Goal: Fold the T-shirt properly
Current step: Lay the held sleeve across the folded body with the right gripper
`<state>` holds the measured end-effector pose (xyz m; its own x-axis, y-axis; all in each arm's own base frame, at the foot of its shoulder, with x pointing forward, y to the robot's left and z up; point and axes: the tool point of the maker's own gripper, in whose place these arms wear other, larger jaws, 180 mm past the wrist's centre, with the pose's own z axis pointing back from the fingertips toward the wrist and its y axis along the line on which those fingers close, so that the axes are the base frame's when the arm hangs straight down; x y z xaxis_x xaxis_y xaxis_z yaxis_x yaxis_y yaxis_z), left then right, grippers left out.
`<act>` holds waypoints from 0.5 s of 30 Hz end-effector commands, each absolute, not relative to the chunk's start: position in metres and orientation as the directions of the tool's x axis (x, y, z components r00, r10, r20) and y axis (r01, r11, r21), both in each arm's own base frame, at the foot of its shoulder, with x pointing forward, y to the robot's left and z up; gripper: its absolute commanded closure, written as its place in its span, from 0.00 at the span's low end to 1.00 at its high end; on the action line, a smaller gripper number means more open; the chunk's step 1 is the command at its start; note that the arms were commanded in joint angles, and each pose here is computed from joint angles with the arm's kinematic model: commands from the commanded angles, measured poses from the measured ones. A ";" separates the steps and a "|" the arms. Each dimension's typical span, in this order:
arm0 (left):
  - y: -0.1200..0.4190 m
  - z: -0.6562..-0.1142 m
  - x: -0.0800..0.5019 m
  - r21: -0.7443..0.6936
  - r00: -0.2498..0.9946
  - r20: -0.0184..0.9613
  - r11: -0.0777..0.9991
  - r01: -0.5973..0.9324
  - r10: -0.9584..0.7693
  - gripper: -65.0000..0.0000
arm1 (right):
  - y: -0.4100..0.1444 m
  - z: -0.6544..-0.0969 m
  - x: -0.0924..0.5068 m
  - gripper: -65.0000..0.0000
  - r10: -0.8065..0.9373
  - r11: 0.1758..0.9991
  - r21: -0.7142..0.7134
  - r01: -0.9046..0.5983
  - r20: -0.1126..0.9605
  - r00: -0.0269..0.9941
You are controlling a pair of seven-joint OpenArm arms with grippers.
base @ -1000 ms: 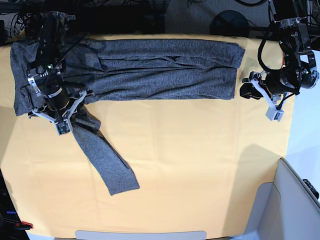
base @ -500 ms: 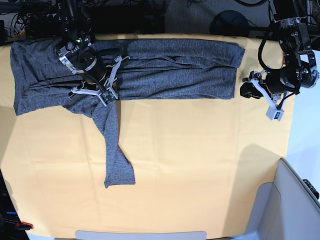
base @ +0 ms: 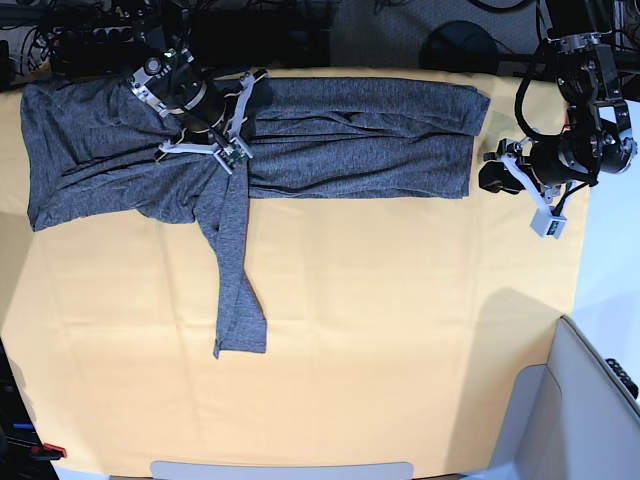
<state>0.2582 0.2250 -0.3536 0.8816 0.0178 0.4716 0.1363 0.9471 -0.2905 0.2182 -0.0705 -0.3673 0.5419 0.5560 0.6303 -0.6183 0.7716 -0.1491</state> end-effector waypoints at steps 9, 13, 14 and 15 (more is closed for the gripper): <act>0.228 -0.344 0.264 -0.275 0.866 0.499 0.949 0.153 0.005 0.66 | -0.044 -0.347 0.216 1.00 0.519 0.734 -0.140 -0.664 0.746 0.418; 0.228 -0.344 0.264 -0.275 0.866 0.499 0.949 0.153 0.005 0.66 | -0.039 -0.348 0.212 1.00 0.518 0.725 -0.130 -0.676 0.749 0.412; 0.228 -0.344 0.264 -0.275 0.866 0.499 0.949 0.153 0.005 0.66 | -0.039 -0.350 0.209 1.00 0.518 0.725 -0.125 -0.677 0.746 0.418; 0.228 -0.344 0.264 -0.275 0.866 0.499 0.949 0.153 0.005 0.66 | -0.039 -0.350 0.208 1.00 0.518 0.725 -0.122 -0.678 0.745 0.420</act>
